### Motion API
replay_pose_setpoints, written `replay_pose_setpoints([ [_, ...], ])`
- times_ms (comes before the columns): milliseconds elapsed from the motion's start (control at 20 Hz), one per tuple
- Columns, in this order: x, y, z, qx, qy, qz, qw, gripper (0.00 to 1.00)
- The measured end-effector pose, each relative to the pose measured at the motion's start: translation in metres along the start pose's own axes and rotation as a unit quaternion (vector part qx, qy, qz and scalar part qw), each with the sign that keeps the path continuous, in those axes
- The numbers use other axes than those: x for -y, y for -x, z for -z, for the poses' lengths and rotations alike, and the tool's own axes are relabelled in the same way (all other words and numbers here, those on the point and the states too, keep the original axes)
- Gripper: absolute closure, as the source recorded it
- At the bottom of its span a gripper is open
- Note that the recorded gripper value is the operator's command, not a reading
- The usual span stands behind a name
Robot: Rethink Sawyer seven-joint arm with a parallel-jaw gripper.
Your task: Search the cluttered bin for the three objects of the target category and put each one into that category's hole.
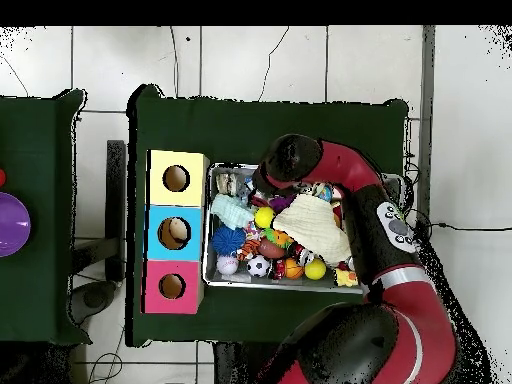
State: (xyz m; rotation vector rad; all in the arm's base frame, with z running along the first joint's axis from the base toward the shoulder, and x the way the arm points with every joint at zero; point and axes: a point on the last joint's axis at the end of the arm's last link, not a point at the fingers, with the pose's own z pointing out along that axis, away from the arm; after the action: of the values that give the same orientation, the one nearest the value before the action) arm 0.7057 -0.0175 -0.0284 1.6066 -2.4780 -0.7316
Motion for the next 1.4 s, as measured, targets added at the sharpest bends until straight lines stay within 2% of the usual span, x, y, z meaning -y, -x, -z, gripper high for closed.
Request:
replay_pose_setpoints([
  [550, 0.001, 0.000, 0.004, 0.023, 0.011, -0.015, 0.9996, 1.00],
  [900, -0.013, 0.003, 0.011, 0.029, 0.024, -0.016, 0.9992, 1.00],
  [1050, -0.025, 0.007, 0.025, 0.026, 0.026, -0.013, 0.9992, 1.00],
  [1250, -0.047, 0.016, 0.062, 0.017, 0.030, -0.012, 0.9993, 1.00],
  [1400, -0.055, 0.021, 0.078, 0.015, 0.025, -0.014, 0.9995, 1.00],
])
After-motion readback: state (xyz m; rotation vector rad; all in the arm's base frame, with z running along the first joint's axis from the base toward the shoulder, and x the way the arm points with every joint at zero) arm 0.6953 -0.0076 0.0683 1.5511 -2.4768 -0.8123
